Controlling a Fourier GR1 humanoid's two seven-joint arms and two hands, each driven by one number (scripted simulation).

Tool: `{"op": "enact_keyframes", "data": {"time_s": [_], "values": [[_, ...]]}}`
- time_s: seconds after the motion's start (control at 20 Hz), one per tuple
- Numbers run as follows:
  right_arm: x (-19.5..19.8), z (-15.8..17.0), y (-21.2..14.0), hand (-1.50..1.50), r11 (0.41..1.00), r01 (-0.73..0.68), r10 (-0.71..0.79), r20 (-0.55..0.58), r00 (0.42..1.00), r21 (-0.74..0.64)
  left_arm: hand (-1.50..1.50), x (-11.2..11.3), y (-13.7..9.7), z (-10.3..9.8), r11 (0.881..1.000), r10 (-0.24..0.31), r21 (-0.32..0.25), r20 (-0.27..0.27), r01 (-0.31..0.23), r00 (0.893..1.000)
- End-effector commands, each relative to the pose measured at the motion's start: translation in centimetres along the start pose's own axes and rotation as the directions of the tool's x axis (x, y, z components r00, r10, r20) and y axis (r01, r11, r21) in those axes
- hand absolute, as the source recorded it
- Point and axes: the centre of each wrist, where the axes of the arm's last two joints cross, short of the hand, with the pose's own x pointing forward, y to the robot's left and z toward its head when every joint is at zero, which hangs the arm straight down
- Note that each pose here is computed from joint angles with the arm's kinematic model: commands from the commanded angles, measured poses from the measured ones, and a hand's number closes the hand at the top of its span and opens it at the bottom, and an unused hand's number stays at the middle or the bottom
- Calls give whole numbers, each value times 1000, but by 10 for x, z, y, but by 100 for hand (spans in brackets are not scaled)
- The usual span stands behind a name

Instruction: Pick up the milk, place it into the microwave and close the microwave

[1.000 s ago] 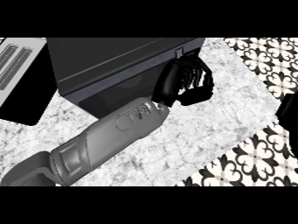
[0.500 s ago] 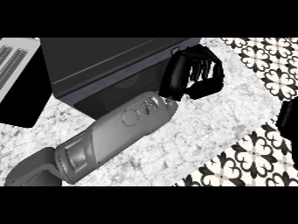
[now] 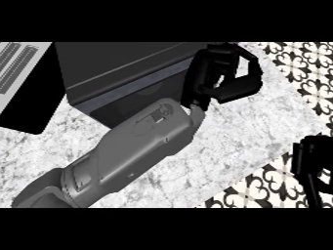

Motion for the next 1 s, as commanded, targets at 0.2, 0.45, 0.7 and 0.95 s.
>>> {"op": "enact_keyframes", "data": {"time_s": [0.2,0.45,0.7,0.95], "values": [[-11,-2,31,150,996,87,-88,43,995,28,150,-45,56,3,960,221,209,-171,-184,960],[-13,-2,48,150,994,108,-108,56,993,10,150,-63,66,11,957,253,194,-184,-217,950],[-13,-1,63,150,993,117,-117,59,991,-4,150,-73,82,13,960,255,165,-184,-226,949],[-8,-7,77,150,994,105,-104,88,991,-9,150,-81,83,16,961,271,114,-194,-253,943]]}}
